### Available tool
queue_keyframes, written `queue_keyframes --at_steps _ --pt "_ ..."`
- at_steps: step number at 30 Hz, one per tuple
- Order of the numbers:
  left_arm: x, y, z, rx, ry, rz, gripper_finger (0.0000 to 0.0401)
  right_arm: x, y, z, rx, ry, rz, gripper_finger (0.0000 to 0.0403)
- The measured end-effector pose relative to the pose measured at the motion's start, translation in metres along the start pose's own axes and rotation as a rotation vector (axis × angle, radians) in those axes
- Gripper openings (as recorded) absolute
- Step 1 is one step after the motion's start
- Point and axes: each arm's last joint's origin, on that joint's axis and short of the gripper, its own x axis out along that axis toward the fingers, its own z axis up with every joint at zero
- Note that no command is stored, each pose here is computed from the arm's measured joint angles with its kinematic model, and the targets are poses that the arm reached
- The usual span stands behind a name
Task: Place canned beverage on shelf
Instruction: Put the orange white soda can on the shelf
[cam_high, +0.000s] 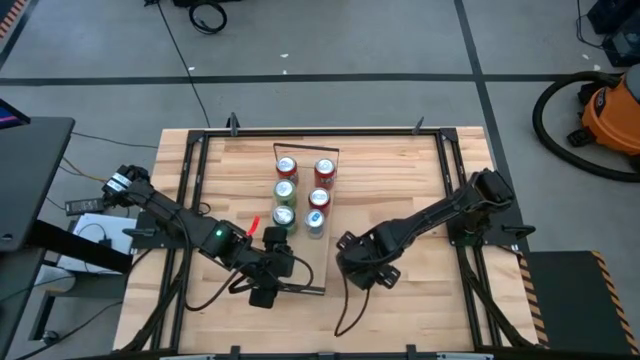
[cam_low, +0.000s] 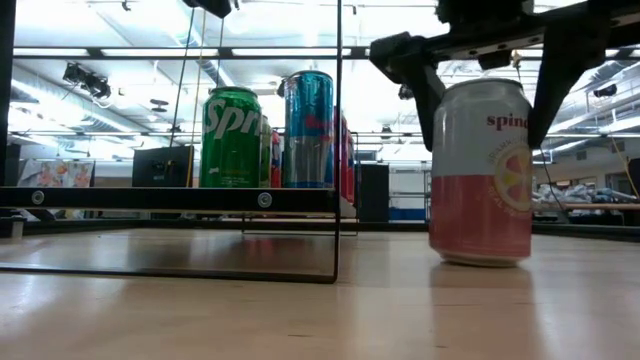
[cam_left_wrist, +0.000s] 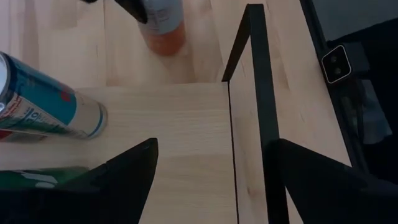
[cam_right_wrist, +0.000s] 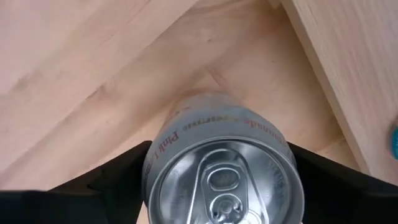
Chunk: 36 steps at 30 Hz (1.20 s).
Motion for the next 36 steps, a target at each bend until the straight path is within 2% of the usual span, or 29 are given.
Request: queue_keyframes --at_steps 4,9,17,20,24,30,33,36 --pt "0.000 0.000 0.000 -0.008 0.000 0.001 0.0334 0.001 0.003 0.002 0.019 0.021 -0.031 0.0352" --pt "0.001 0.002 0.001 -0.015 0.000 0.004 0.0334 -0.005 0.001 0.007 0.070 -0.002 -0.044 0.0393" --pt "0.001 0.003 0.001 -0.023 0.000 0.006 0.0334 -0.040 -0.005 0.023 0.147 -0.052 -0.110 0.0397" --pt "0.001 0.002 0.001 -0.025 0.000 0.007 0.0334 -0.050 -0.008 0.024 0.304 -0.065 -0.105 0.0398" --pt "0.001 0.003 0.001 -0.026 -0.001 0.009 0.0334 -0.055 -0.016 0.017 0.603 -0.064 -0.013 0.0397" --pt "0.001 0.002 0.001 -0.025 -0.002 0.009 0.0334 -0.054 -0.027 0.003 1.060 -0.006 -0.019 0.0397" --pt "0.001 0.003 0.001 -0.025 -0.002 0.009 0.0334 -0.054 -0.030 0.001 1.194 -0.002 -0.046 0.0397" --pt "0.001 0.003 0.001 -0.025 -0.001 0.009 0.0334 -0.053 -0.029 0.002 1.258 -0.001 -0.051 0.0397"
